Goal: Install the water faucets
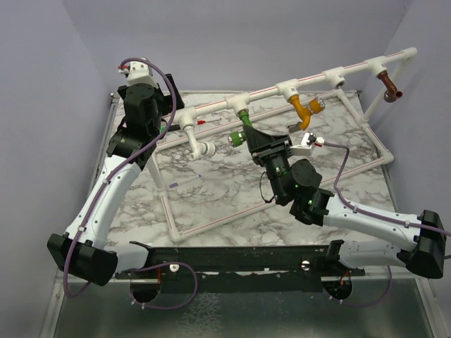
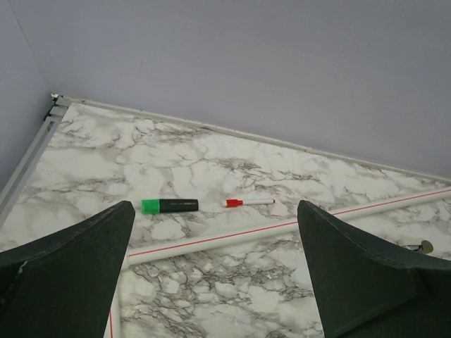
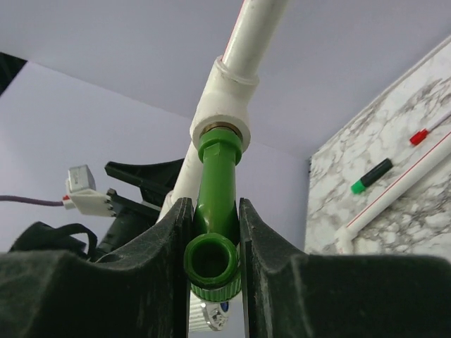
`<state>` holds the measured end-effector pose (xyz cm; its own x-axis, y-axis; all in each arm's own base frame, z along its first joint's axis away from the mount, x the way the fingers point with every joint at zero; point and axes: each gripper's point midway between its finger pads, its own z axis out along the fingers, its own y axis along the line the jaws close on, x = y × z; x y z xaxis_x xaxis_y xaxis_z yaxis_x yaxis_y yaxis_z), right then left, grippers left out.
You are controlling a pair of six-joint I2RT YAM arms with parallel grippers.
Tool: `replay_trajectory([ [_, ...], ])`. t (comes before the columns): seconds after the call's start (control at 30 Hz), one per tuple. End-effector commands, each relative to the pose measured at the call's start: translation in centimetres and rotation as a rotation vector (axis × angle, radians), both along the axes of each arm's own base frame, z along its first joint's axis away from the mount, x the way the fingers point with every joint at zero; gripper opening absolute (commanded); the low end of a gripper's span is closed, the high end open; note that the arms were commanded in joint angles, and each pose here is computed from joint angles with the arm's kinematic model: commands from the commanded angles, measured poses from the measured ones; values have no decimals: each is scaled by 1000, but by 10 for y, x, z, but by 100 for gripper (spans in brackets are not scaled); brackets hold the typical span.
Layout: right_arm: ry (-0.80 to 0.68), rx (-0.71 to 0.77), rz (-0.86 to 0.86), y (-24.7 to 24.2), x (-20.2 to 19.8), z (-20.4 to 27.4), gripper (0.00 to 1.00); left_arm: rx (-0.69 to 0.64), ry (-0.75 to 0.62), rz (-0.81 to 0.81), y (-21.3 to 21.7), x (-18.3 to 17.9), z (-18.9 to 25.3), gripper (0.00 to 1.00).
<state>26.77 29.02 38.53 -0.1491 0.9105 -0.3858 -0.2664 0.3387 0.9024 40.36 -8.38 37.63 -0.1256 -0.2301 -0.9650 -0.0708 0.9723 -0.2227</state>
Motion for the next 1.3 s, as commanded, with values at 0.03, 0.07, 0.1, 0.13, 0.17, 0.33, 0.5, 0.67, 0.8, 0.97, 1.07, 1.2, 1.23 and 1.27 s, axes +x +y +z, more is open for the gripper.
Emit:
replay_trajectory([
  [0.03, 144, 348, 65, -2, -7, 6, 1, 83, 290, -138, -23, -22, -85, 99],
  [0.07, 158, 376, 72, -1, -7, 5, 1, 83, 289, -136, -23, -23, -85, 99],
  [0.1, 168, 398, 79, -1, -7, 4, 1, 83, 288, -136, -22, -23, -84, 99],
  [0.13, 175, 422, 85, -1, -8, 5, 1, 83, 288, -136, -22, -23, -84, 99],
  [0.17, 188, 440, 91, 0, -8, 5, 1, 83, 289, -136, -22, -23, -85, 99],
  [0.33, 295, 525, 150, 10, -10, 1, 1, 84, 288, -134, -22, -23, -84, 99],
  [0.5, 322, 552, 185, 16, -13, -3, 1, 83, 285, -133, -22, -23, -83, 99],
  [0.67, 311, 523, 159, 7, -13, -2, 17, 82, 289, -136, -23, -23, -85, 99],
  [0.8, 288, 496, 145, 1, -14, 2, 32, 84, 288, -133, -22, -23, -84, 99],
  [0.97, 287, 480, 147, 1, -15, -1, 49, 86, 287, -130, -21, -23, -84, 99],
  [1.07, 280, 473, 155, 1, -17, 0, 56, 86, 287, -131, -21, -23, -84, 99],
  [1.2, 272, 450, 160, 0, -18, 0, 65, 86, 287, -131, -21, -23, -84, 99],
  [1.23, 270, 444, 161, -1, -19, 0, 67, 86, 287, -131, -21, -23, -84, 99],
  [1.27, 270, 437, 163, -1, -20, -1, 68, 85, 284, -130, -21, -23, -83, 99],
])
